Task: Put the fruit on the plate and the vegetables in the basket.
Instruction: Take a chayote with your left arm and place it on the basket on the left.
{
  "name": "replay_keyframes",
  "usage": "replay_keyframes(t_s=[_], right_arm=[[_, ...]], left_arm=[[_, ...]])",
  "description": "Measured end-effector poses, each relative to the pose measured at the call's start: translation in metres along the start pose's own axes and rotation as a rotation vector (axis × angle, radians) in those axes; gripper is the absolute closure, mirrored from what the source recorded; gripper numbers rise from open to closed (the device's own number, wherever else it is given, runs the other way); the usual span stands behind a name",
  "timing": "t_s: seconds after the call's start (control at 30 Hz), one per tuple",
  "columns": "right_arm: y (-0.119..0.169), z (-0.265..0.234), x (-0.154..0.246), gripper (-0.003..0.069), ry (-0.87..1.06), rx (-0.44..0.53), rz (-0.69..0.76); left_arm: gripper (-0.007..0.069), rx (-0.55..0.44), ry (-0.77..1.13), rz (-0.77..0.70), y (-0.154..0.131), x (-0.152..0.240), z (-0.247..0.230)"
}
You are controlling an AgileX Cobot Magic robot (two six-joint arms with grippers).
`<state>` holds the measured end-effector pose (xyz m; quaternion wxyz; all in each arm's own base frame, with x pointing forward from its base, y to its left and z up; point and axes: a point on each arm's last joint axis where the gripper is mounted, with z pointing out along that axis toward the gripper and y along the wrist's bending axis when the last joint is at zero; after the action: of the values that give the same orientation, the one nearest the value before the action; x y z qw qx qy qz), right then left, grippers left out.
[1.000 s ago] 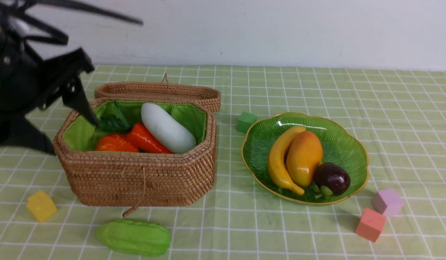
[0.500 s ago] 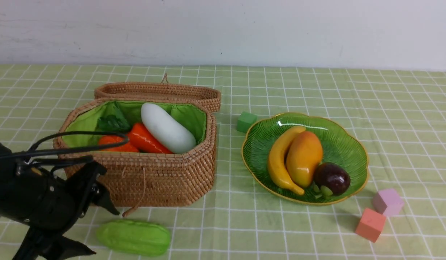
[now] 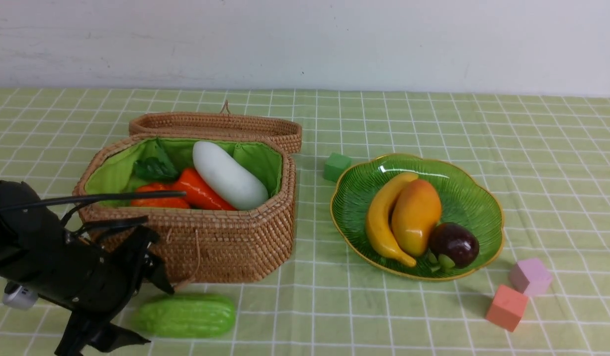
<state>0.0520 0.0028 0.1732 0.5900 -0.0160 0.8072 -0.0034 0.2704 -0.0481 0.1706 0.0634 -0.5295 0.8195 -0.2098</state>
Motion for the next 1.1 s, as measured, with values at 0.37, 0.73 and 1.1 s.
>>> replay_keyframes(t_s=[0.37,0.73,1.1], right_arm=[[0.000,0.000,0.000,0.0418,0.000,0.000,0.001],[0.000,0.000,0.000,0.0418,0.000,0.000,0.001],[0.000,0.000,0.000,0.0417,0.000,0.000,0.001]], left_arm=[[0.0200,0.005,-0.015,-0.002,0.001,-0.002,0.003],[0.0267,-0.044,0.032,0.050,0.005,0.003,0.003],[0.0267,0.079,0.020,0.147,0.001,0.017,-0.048]])
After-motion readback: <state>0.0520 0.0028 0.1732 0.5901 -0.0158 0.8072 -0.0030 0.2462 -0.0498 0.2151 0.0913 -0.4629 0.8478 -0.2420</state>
